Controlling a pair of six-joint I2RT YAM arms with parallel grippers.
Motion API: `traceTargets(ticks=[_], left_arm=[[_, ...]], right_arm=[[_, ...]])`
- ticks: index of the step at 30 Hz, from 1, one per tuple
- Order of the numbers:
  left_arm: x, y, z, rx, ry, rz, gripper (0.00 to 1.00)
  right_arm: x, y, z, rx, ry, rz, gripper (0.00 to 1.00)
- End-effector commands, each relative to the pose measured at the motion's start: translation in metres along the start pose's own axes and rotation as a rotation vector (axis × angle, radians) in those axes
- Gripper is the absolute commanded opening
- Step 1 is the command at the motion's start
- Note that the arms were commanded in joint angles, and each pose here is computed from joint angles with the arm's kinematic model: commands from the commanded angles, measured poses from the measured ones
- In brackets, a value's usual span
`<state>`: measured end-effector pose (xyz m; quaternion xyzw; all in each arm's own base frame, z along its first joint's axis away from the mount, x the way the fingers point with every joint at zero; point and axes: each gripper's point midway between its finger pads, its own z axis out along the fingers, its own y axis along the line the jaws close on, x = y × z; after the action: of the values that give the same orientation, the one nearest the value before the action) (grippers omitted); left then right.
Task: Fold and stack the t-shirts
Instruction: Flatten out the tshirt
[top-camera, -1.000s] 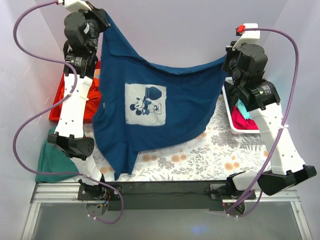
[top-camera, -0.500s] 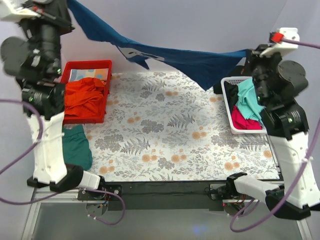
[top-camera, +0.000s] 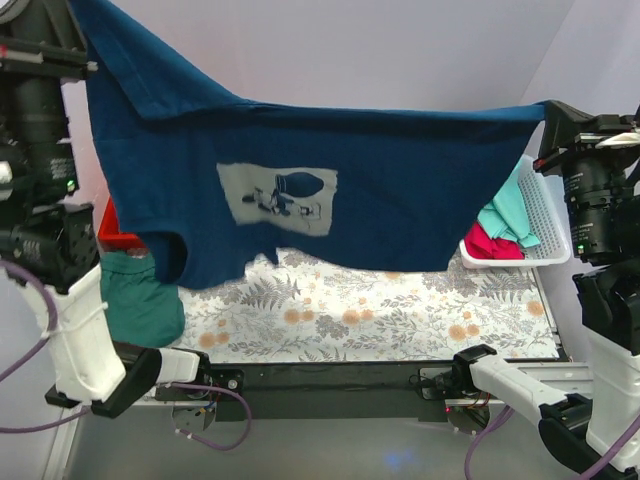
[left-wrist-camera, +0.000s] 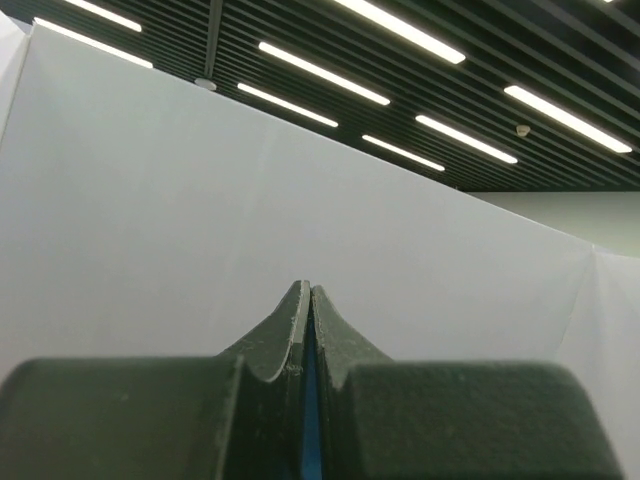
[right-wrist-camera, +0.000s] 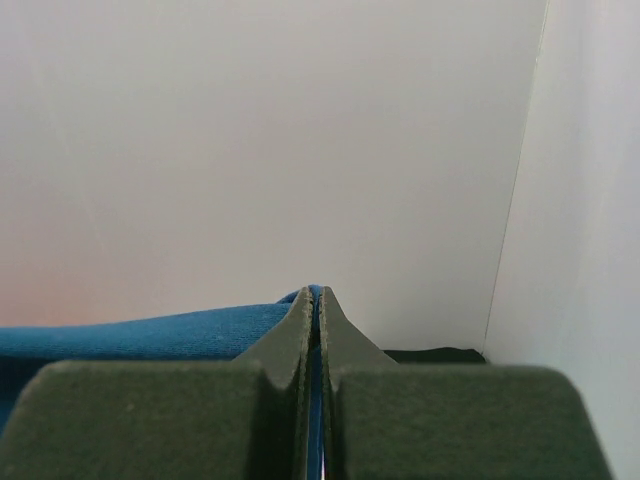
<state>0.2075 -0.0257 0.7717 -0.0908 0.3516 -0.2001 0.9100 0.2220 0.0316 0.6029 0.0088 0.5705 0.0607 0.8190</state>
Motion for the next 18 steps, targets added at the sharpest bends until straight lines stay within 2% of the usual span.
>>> traceTargets(ticks=[1, 3, 4, 6, 7, 8, 10, 11, 13, 14, 15, 18], left_arm=[[0.097, 0.021, 0.041, -0.022, 0.14, 0.043, 0.0], [0.131, 0.032, 0.048, -0.046, 0.191, 0.041, 0.0], [0.177, 0.046, 0.049, -0.072, 0.275, 0.051, 0.0], [0.223, 0.059, 0.046, -0.094, 0.351, 0.053, 0.0], [0.275, 0.077, 0.034, -0.125, 0.454, 0.067, 0.0], [0.297, 0.085, 0.027, -0.14, 0.494, 0.076, 0.0], [0.342, 0.105, 0.01, -0.183, 0.577, 0.094, 0.0], [0.386, 0.124, -0.016, -0.221, 0.67, 0.11, 0.0], [0.419, 0.139, -0.032, -0.254, 0.713, 0.108, 0.0], [0.46, 0.154, -0.059, -0.283, 0.799, 0.116, 0.0], [0.476, 0.16, -0.065, -0.292, 0.811, 0.104, 0.0], [0.544, 0.184, -0.099, -0.344, 0.909, 0.085, 0.0]], right_arm=[[0.028, 0.001, 0.025, 0.035, 0.066, -0.028, 0.01], [0.052, 0.0, 0.035, 0.068, 0.115, -0.035, 0.01], [0.088, 0.002, 0.043, 0.079, 0.193, -0.054, 0.01], [0.122, 0.001, 0.048, 0.11, 0.245, -0.032, 0.01], [0.143, 0.003, 0.05, 0.118, 0.282, -0.019, 0.01], [0.182, 0.004, 0.049, 0.124, 0.352, -0.025, 0.01], [0.223, 0.006, 0.047, 0.148, 0.422, 0.013, 0.01], [0.266, 0.005, 0.041, 0.162, 0.485, 0.006, 0.01], [0.306, 0.002, 0.034, 0.196, 0.54, 0.014, 0.01], [0.319, 0.0, 0.036, 0.215, 0.54, 0.017, 0.01], [0.355, -0.005, 0.03, 0.243, 0.609, -0.014, 0.01], [0.4, -0.015, 0.039, 0.297, 0.674, -0.045, 0.01]])
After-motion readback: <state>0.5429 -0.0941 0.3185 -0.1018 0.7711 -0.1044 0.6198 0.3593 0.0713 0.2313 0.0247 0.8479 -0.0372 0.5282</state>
